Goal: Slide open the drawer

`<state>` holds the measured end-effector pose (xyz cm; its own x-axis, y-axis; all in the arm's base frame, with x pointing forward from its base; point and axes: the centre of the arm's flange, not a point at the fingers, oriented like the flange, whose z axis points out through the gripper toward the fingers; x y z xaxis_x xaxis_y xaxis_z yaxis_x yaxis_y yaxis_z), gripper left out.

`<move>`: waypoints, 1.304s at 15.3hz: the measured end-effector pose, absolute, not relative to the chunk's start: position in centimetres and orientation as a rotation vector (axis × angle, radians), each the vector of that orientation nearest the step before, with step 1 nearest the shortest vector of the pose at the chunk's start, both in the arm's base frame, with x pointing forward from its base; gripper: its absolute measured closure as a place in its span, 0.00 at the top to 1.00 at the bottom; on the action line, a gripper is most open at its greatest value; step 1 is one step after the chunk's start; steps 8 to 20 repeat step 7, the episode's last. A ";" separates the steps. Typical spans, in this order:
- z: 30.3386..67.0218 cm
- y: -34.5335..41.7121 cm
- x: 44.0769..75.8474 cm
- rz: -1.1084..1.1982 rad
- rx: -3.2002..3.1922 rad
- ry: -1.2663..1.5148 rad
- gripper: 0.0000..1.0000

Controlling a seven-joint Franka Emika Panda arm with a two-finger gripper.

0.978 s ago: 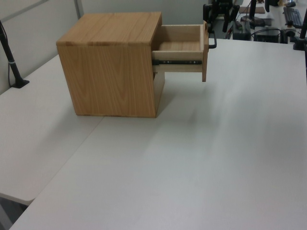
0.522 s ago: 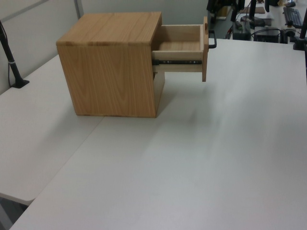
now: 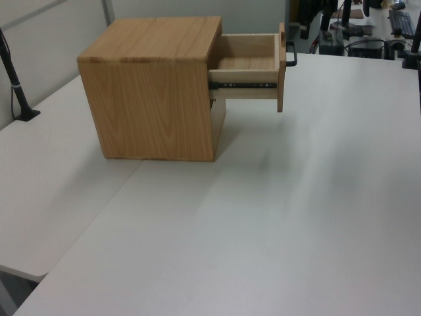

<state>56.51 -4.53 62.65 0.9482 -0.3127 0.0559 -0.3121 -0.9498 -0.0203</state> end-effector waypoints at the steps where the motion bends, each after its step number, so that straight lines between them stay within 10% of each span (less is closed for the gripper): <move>1: 62.5 -4.4 56.5 -0.087 -3.106 0.421 1.00; 20: 61.6 -4.5 56.5 -0.059 -3.144 0.220 1.00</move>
